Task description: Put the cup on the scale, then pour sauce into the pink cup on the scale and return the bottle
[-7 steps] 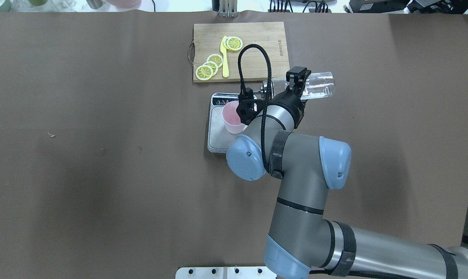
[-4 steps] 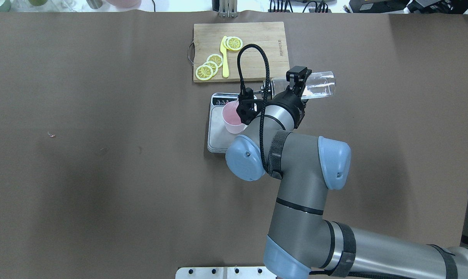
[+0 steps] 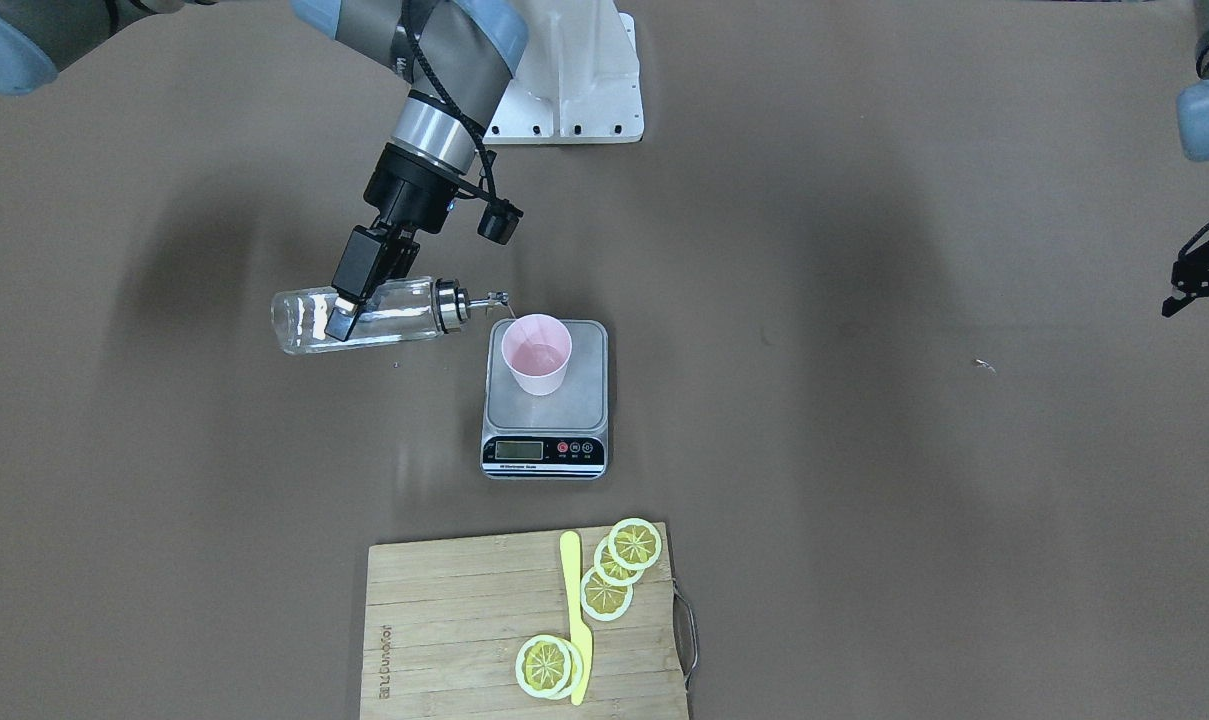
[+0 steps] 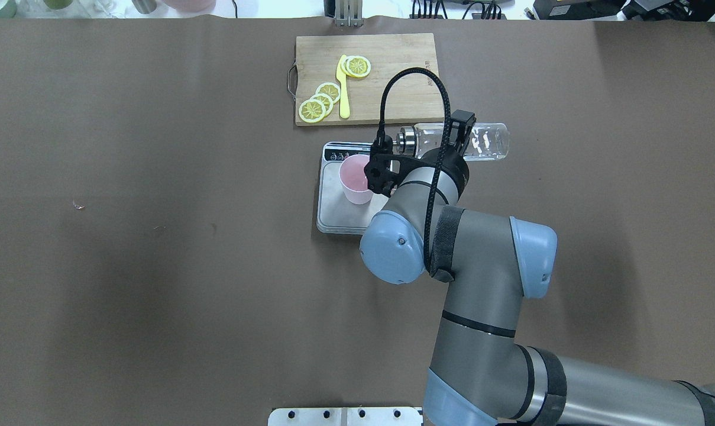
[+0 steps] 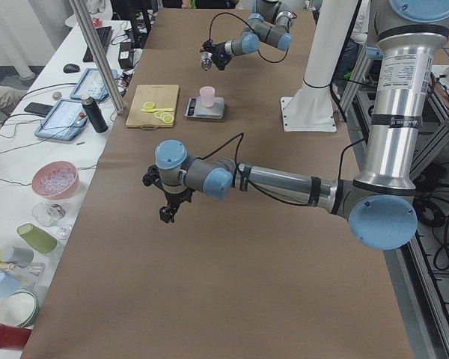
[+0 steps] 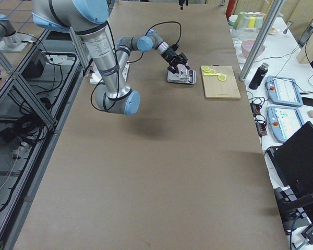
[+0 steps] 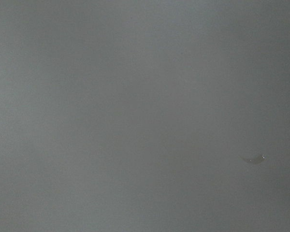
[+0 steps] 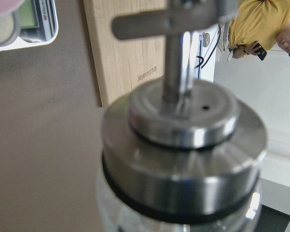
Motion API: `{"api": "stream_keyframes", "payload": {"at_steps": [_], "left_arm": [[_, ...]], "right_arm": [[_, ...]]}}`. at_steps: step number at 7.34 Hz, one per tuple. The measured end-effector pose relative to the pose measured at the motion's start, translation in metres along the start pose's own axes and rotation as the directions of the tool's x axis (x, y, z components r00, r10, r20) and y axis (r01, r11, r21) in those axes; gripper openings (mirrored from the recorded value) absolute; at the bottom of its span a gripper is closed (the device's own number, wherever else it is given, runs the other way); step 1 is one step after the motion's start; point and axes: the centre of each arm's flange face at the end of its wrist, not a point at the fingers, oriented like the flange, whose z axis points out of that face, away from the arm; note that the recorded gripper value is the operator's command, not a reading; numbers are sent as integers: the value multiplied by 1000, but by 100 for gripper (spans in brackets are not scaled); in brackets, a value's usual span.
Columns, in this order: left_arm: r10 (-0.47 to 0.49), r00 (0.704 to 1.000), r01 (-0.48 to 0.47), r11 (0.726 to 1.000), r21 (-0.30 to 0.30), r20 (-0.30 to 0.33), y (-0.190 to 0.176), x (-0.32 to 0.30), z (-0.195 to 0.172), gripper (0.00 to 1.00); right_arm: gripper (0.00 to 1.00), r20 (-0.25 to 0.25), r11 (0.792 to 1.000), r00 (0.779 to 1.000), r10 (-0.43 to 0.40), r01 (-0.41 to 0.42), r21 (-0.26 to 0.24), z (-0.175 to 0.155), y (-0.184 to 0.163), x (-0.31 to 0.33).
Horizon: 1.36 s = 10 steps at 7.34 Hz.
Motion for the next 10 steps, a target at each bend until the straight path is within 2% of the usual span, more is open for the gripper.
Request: {"api": "stream_keyframes", "payload": {"at_steps": [2,4,6,7,10], "left_arm": [[-5,1000,5,1000,7,-6,0,-2,-4,98],[-12,1000,12,1000,2,-8,2,-5,-1,98],[-15,1000,15,1000,-4,-8,4,-8,1,98],[-13,1000,13,1000,-2,-7,3,-7,1,98],[12,1000,-12,1000,25,1,-7,-2,-8,98]], "right_arm": [[0,69,991,990,120,-124,54,-5,0,2],[0,165,960,958,233,-253,116,-3,20,9],[0,243,927,921,305,-345,144,1,50,27],[0,276,900,894,353,-405,160,5,61,29],[0,435,766,757,487,-610,203,20,95,16]]}}
